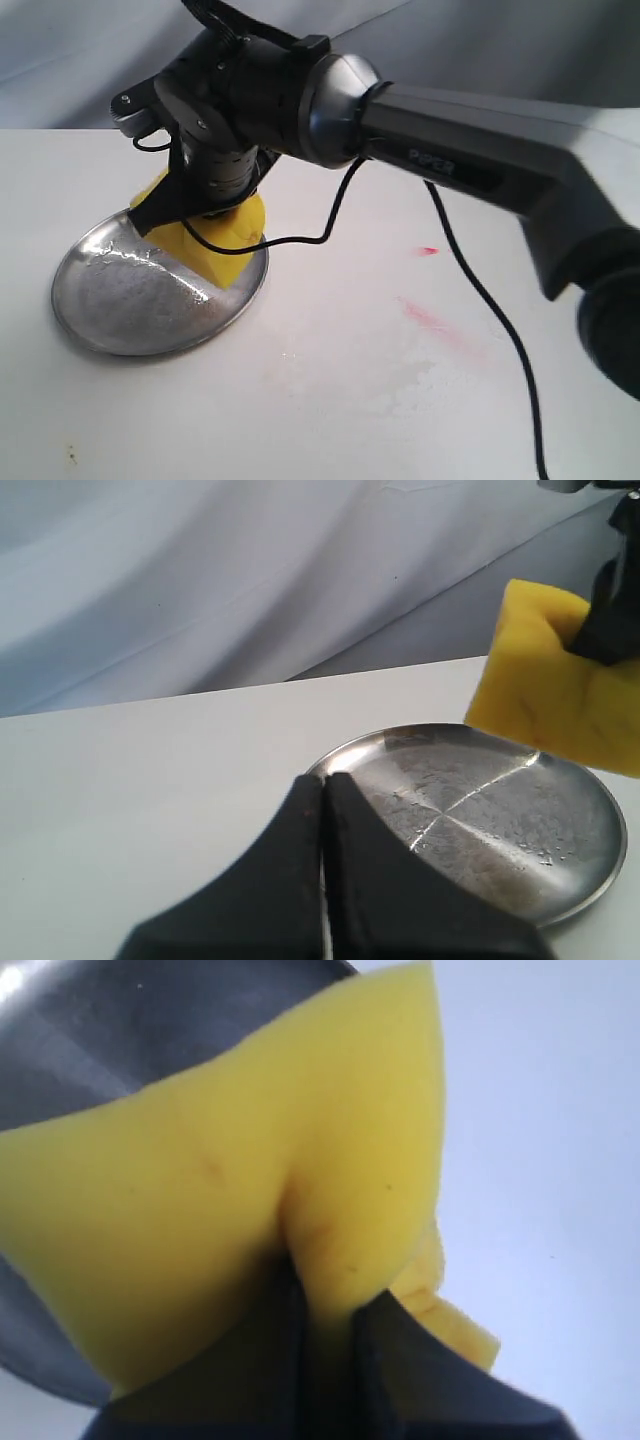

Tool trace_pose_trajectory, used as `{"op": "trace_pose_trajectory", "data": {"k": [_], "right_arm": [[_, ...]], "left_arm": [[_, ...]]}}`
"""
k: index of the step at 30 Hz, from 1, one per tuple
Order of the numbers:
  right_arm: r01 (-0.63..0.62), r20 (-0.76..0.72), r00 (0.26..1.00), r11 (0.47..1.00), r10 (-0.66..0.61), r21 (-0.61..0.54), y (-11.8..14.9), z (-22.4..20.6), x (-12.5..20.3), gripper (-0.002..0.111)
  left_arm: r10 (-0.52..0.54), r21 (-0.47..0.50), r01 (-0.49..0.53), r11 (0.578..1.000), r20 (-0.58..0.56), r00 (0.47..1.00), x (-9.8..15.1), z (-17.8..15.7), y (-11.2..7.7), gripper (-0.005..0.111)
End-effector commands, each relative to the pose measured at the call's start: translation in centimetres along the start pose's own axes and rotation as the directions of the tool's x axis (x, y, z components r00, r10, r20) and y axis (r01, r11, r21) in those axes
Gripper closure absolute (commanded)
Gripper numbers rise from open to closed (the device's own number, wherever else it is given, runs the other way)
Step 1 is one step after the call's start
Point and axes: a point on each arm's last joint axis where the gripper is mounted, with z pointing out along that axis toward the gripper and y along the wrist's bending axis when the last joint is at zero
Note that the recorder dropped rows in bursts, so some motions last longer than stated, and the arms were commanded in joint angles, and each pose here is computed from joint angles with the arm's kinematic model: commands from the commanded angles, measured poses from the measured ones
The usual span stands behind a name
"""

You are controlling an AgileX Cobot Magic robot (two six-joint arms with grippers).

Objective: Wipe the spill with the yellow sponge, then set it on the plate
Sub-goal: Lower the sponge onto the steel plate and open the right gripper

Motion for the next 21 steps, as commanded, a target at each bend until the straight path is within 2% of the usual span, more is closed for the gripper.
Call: {"op": "trace_pose_trajectory", "data": {"k": [1, 7, 11, 14, 19, 21], "right_arm": [[-0.126, 0.006, 0.992, 0.989, 0.126, -0.076, -1.1, 2.7, -1.4, 0.108], [-0.252, -0.010, 0.967, 0.954, 0.254, -0.163, -2.4, 6.0, -1.5, 0.108], [-0.270, -0.012, 0.962, 0.944, 0.273, -0.192, -2.6, 6.9, -1.3, 0.105], [-0.264, -0.010, 0.964, 0.944, 0.267, -0.198, -2.5, 7.0, -1.3, 0.092], [-0.263, -0.023, 0.964, 0.937, 0.265, -0.230, -2.2, 7.1, -1.2, 0.058], [-0.264, -0.029, 0.964, 0.934, 0.265, -0.239, -2.1, 7.1, -1.2, 0.048]], "left_arm": [[-0.007, -0.003, 0.007, 1.000, 0.013, 1.000, -0.2, 0.0, 0.0, 0.107], [-0.007, -0.003, 0.007, 1.000, 0.013, 1.000, -0.2, 0.0, 0.0, 0.107], [-0.007, -0.003, 0.007, 1.000, 0.013, 1.000, -0.2, 0.0, 0.0, 0.107], [-0.007, -0.003, 0.007, 1.000, 0.013, 1.000, -0.2, 0.0, 0.0, 0.107], [-0.007, -0.003, 0.007, 1.000, 0.013, 1.000, -0.2, 0.0, 0.0, 0.107], [-0.007, -0.003, 0.007, 1.000, 0.013, 1.000, -0.2, 0.0, 0.0, 0.107]]}}
